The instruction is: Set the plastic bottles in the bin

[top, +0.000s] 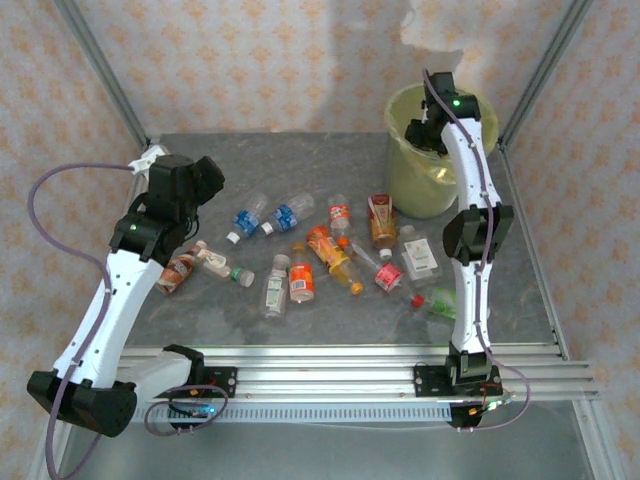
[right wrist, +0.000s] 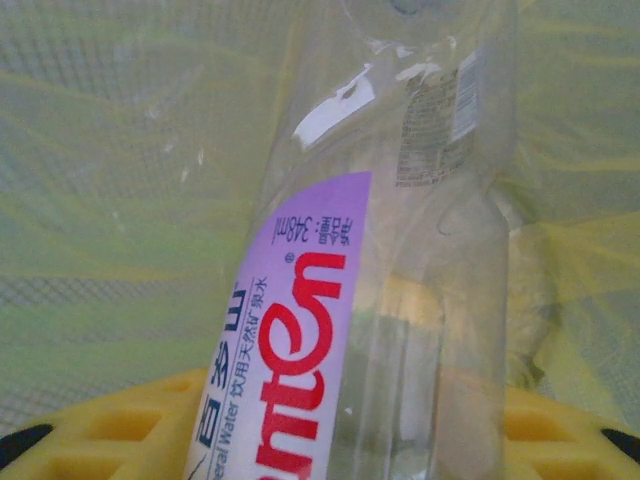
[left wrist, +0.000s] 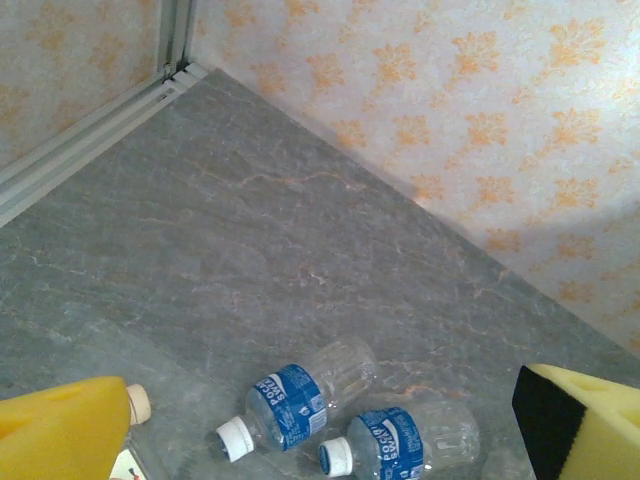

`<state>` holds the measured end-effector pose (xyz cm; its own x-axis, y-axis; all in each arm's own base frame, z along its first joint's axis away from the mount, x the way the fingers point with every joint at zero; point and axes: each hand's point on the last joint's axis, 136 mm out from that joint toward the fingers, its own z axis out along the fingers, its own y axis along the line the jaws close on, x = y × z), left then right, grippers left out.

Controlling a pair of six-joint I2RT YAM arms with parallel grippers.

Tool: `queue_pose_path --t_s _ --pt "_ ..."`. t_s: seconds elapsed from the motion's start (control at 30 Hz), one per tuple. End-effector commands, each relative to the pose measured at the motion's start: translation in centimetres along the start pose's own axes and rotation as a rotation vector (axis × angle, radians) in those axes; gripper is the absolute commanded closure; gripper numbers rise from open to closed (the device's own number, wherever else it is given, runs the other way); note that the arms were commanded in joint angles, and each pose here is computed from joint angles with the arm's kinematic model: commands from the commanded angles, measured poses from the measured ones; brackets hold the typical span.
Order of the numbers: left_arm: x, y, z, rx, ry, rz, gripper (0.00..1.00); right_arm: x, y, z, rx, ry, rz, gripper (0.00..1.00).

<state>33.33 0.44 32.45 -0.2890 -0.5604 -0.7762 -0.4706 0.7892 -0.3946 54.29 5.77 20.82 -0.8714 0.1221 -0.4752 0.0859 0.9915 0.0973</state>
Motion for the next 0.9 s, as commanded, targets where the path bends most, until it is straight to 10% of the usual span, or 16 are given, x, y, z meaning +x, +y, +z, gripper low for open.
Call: queue_pose_path --t_s 0.0,0.5,0.87 --pt "0.1 1.9 0.0 -0.078 -0.011 0.026 0.0 1.3 1.0 0.5 -0.068 0.064 -0.031 0.63" --pt "1.7 3.6 1.1 -0.171 0.045 0.046 0.0 4.0 4.0 0.1 -0.257 0.178 -0.053 0.38" --pt "4.0 5.6 2.0 -0.229 0.123 0.033 0.0 2.1 1.6 -1.1 -0.113 0.088 -0.051 0.12"
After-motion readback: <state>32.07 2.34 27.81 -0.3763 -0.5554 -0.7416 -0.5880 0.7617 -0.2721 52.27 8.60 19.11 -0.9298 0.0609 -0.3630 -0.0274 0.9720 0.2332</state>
